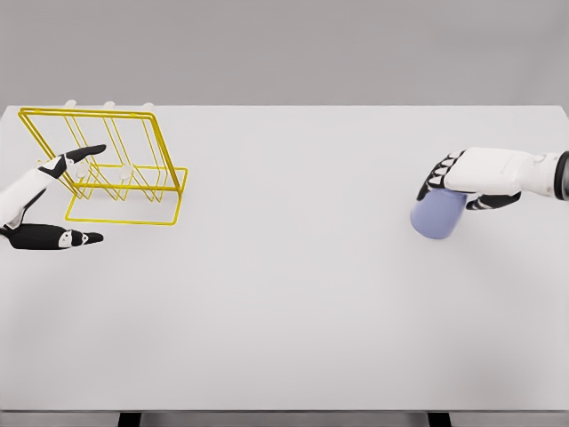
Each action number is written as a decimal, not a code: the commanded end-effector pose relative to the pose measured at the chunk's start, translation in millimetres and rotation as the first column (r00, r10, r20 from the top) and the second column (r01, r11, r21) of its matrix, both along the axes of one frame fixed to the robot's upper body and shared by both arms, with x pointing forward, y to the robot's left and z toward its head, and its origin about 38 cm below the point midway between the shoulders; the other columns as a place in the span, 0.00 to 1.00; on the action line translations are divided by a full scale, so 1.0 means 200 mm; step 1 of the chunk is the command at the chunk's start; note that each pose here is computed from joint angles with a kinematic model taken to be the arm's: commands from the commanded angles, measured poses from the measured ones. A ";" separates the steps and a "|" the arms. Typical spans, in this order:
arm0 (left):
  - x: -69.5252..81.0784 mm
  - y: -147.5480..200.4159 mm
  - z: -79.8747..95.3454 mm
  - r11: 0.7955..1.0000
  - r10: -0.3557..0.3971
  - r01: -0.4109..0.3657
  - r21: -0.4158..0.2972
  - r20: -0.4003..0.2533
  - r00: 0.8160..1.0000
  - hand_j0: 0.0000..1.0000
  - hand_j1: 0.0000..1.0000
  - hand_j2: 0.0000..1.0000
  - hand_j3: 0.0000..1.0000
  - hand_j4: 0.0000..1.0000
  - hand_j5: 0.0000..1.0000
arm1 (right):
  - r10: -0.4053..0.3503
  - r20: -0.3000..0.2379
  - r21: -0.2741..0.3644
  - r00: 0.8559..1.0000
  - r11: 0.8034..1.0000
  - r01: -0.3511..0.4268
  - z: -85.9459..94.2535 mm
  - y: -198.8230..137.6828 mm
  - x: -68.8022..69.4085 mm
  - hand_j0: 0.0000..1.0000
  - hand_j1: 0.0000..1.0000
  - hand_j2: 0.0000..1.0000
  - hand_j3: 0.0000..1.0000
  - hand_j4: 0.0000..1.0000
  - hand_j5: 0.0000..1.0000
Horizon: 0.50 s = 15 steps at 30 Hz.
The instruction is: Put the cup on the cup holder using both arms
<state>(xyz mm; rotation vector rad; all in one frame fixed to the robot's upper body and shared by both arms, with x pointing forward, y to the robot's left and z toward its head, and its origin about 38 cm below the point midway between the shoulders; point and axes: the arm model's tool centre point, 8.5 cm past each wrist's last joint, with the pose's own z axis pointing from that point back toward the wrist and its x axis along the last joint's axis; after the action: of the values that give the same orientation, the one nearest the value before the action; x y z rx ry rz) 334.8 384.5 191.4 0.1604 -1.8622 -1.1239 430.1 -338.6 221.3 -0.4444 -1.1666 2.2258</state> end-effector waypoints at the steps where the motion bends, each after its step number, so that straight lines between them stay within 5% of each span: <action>1: 0.00 0.00 0.00 1.000 0.002 -0.002 -0.005 -0.001 1.000 1.00 1.00 1.00 1.00 1.00 1.00 | 0.004 -0.011 -0.006 1.000 1.000 -0.004 -0.02 0.00 -0.01 0.63 0.63 0.63 0.63 0.63 0.63; 6: 0.00 0.00 0.00 1.000 0.002 -0.002 -0.005 -0.001 1.000 1.00 1.00 1.00 1.00 1.00 1.00 | 0.009 -0.012 0.000 1.000 1.000 -0.009 -0.02 0.01 -0.01 0.38 0.38 0.38 0.38 0.38 0.38; 15: 0.00 0.00 0.01 1.000 0.002 -0.002 -0.005 0.000 1.000 1.00 1.00 1.00 1.00 1.00 1.00 | 0.012 0.041 0.020 0.999 1.000 -0.013 0.09 0.02 0.02 0.36 0.36 0.36 0.36 0.36 0.36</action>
<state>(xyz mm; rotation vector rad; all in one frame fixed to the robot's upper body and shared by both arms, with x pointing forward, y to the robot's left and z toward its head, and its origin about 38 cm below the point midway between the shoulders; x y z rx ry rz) 334.8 384.6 191.5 0.1608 -1.8625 -1.1237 433.1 -333.5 236.7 -0.4727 -1.2052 2.2323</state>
